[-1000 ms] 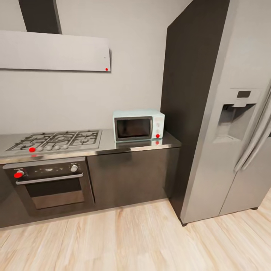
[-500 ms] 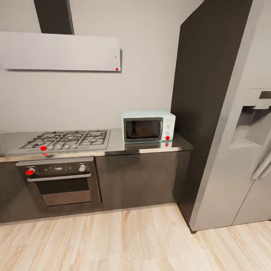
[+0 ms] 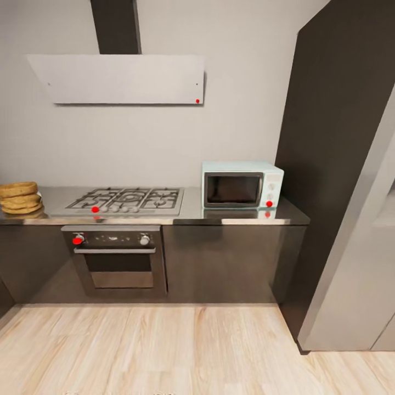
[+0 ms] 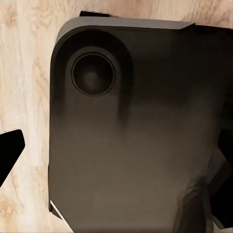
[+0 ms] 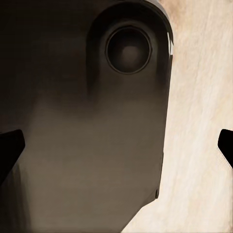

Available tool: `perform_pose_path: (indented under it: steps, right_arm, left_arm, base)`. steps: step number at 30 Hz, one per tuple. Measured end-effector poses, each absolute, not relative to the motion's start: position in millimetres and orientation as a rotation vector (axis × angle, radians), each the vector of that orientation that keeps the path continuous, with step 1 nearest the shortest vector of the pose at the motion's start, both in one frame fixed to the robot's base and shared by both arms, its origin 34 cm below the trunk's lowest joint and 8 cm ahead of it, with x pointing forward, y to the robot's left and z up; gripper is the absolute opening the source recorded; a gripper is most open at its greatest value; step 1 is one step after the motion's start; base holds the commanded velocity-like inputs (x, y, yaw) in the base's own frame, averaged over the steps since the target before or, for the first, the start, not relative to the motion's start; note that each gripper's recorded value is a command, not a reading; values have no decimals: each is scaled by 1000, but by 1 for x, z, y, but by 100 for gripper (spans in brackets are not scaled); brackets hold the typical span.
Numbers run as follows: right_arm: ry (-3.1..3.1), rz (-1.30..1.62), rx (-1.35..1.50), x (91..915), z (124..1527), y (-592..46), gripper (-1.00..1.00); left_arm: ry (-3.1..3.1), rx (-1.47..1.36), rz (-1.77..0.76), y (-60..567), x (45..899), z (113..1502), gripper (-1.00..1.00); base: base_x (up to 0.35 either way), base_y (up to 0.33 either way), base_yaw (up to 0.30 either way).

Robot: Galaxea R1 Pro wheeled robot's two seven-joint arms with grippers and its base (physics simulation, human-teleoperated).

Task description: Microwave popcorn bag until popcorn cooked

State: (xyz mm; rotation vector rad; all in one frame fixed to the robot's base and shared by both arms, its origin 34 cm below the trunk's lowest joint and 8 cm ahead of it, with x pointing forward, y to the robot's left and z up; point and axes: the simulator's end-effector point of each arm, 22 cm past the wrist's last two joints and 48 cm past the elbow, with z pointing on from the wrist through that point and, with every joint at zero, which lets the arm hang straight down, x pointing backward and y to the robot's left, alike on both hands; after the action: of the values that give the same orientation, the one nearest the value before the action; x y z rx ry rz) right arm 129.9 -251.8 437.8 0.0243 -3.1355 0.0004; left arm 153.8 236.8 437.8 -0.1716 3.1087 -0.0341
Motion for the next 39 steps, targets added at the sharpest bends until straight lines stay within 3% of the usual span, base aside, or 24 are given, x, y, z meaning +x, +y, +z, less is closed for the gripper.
perform_pose_path:
  steps: [9, 16, 29, 39]
  right_arm:
    - [-3135, 1, 22, 130, 438, -252, 100]
    - [-3136, 8, 22, 130, 438, -256, 100]
    - [-3135, 8, 23, 130, 438, -256, 100]
    - [-3144, 13, 29, 132, 438, -258, 100]
  left_arm:
    - [3107, -171, -35, 237, 155, 438, 100]
    - [3106, -171, -34, 236, 155, 438, 100]
    - [3106, -173, -33, 237, 155, 438, 100]
    - [3106, -174, -33, 237, 155, 438, 100]
  base:
    - [0, 0, 217]
    - [0, -51, 6]
    - [0, -248, 0]
    - [0, -15, 0]
